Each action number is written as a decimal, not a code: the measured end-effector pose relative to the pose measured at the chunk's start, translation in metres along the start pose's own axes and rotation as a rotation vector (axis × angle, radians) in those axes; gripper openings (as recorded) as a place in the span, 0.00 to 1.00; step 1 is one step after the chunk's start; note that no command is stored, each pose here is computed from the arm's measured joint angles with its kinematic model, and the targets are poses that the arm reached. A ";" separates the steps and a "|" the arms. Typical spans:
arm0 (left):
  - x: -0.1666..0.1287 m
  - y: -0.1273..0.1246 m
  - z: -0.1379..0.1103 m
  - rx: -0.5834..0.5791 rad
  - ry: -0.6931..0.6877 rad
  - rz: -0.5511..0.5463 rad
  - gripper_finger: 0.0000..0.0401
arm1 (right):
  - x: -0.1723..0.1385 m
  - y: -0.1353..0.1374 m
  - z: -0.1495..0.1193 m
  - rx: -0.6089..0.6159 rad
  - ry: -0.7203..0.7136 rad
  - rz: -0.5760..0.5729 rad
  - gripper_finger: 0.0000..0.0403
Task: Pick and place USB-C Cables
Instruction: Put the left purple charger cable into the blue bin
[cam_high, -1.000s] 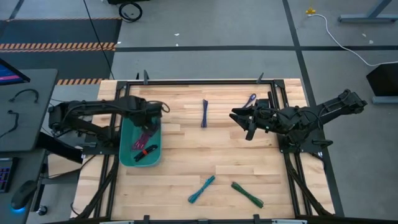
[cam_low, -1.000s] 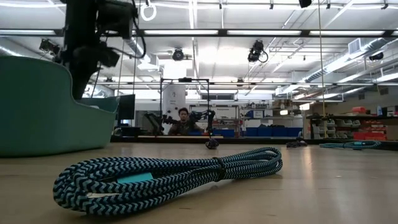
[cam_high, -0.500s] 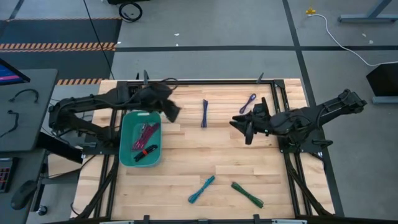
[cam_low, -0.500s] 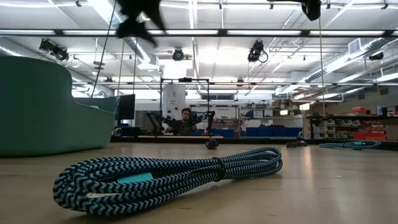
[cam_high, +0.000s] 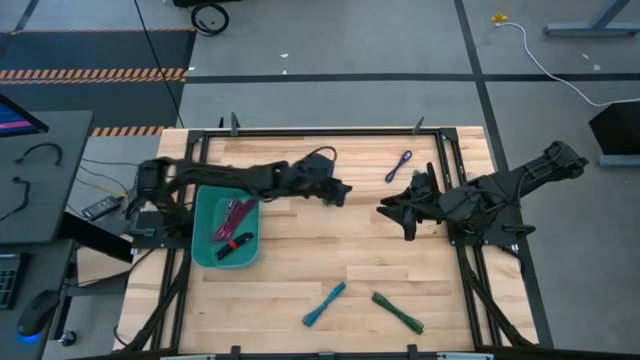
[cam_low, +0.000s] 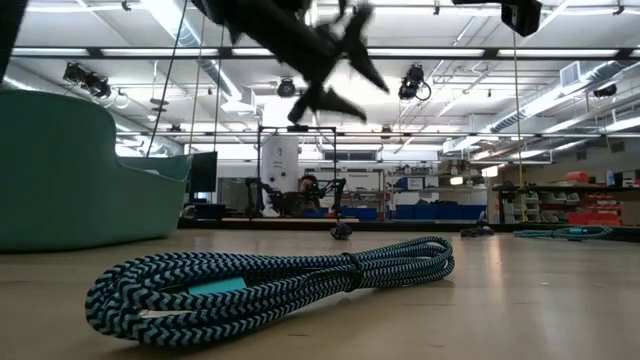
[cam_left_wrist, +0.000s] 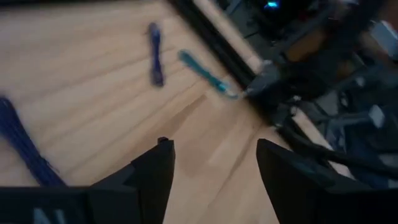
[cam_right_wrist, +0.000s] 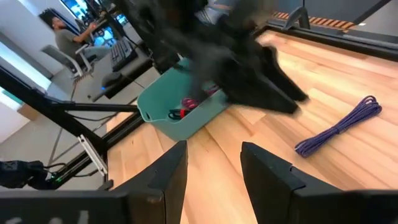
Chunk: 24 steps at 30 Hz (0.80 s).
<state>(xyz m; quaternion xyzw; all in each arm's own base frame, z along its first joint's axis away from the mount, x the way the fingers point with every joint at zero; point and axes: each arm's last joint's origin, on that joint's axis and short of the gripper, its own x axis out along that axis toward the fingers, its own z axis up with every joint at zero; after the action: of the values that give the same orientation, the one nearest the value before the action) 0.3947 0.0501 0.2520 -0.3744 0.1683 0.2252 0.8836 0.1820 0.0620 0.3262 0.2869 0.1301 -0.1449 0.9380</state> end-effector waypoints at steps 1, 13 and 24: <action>0.009 0.006 -0.003 -0.029 0.021 0.037 0.59 | -0.002 -0.001 0.001 0.001 -0.003 0.005 0.38; 0.067 0.066 -0.039 -0.056 0.173 0.436 0.60 | -0.011 -0.003 0.007 0.001 -0.024 0.026 0.35; 0.083 0.083 -0.057 0.042 0.211 0.505 0.35 | -0.009 -0.002 0.006 0.020 -0.026 0.028 0.35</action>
<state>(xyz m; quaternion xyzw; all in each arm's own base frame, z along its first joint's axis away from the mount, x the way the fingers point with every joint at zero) 0.4137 0.0819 0.1263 -0.3233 0.3520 0.3947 0.7848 0.1738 0.0588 0.3333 0.2960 0.1123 -0.1371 0.9386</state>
